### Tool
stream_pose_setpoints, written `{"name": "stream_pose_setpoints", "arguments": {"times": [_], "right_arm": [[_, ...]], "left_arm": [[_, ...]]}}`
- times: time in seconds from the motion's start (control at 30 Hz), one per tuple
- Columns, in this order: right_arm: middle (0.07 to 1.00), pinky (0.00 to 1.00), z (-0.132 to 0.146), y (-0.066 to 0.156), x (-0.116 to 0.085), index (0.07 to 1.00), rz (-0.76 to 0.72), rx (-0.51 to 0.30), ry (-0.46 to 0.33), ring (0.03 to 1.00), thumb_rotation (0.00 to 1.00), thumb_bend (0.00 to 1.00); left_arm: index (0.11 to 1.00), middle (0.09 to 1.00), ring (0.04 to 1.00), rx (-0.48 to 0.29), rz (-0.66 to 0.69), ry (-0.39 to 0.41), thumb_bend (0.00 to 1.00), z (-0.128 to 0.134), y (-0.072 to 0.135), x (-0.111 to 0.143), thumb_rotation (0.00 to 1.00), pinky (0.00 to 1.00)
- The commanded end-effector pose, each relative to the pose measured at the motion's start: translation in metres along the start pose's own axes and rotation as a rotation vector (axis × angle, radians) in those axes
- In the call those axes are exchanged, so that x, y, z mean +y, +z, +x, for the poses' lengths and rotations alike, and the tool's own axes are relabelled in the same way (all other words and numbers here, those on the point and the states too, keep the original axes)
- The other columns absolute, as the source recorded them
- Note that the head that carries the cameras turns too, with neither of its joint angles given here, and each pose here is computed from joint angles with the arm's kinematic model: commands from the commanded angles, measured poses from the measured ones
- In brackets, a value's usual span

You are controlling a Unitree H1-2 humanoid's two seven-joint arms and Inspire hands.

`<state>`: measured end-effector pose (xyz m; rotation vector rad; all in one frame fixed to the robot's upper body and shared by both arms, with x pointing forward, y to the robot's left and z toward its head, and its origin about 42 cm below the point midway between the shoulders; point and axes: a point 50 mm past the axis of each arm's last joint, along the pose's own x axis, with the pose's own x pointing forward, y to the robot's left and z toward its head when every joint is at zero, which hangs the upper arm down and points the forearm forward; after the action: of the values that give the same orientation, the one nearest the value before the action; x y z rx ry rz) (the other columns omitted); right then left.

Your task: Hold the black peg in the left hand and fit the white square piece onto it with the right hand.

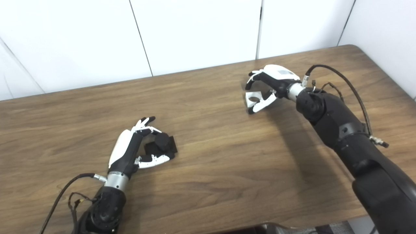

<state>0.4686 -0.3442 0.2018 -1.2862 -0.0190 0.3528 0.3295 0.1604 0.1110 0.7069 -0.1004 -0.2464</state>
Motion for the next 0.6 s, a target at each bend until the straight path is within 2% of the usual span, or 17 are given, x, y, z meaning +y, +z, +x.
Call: {"name": "stream_pose_setpoints", "arguments": {"times": [0.0,0.57], "right_arm": [[0.912,0.98,0.002,0.004,-0.026,0.698,-0.05,-0.034,-0.02,0.947,0.27,0.8],[0.912,0.97,-0.003,-0.001,-0.042,0.705,-0.1,-0.041,0.006,0.948,0.26,0.83]], "left_arm": [[0.492,0.942,1.0,0.07,0.059,-0.017,0.52,-0.005,-0.016,0.005,0.09,1.0],[0.492,0.945,1.0,0.078,0.064,-0.022,0.52,-0.007,-0.018,0.008,0.09,1.0]]}}
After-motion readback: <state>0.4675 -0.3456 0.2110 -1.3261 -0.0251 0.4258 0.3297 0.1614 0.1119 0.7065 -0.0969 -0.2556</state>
